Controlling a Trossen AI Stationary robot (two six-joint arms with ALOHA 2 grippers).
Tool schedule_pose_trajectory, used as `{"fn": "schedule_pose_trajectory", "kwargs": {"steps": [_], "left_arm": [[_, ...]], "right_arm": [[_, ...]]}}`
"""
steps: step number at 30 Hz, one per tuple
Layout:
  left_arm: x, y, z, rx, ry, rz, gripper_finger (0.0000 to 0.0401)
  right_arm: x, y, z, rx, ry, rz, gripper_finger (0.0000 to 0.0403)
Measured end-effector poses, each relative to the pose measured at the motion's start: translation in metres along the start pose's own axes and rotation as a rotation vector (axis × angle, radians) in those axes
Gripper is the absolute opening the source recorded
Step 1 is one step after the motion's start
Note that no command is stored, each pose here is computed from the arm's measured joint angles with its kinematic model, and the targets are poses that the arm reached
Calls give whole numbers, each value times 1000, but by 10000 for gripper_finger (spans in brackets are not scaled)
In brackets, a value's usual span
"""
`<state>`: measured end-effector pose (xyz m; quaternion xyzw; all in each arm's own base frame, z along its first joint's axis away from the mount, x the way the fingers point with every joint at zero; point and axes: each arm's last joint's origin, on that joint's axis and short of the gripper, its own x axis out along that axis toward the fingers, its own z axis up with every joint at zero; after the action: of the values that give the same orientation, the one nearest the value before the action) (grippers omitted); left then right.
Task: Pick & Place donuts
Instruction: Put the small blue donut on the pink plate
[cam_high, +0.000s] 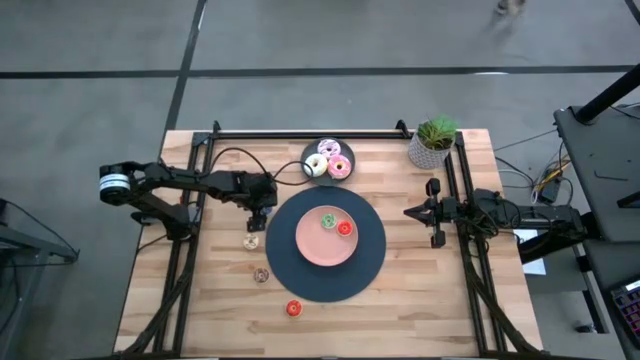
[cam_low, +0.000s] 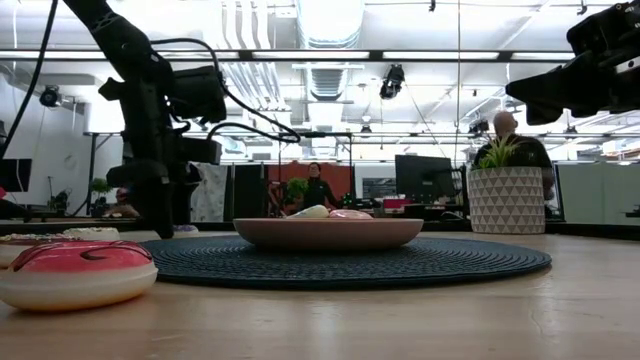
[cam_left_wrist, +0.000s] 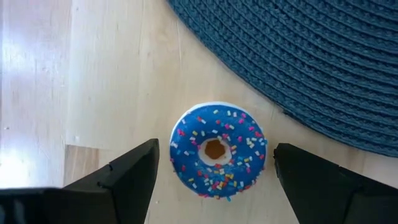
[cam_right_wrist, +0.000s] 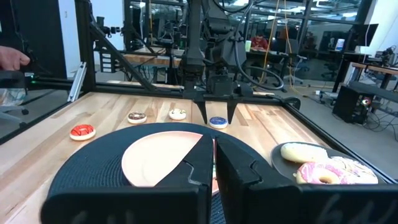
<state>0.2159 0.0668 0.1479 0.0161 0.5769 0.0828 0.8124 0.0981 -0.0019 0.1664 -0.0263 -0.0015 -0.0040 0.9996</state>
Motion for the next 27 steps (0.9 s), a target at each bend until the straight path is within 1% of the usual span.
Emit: {"fn": "schedule_pose_trajectory", "kwargs": {"steps": [5,14,27], "left_arm": [[0,0,1,-6,-10,2,279],[7,-1,1,-6,13,-20,236],[7,0,3,-7,9,-16,233]], "right_arm": [[0,0,0,0,0,0,9],[0,0,0,0,0,0,8],[0,0,0,0,0,0,8]]}}
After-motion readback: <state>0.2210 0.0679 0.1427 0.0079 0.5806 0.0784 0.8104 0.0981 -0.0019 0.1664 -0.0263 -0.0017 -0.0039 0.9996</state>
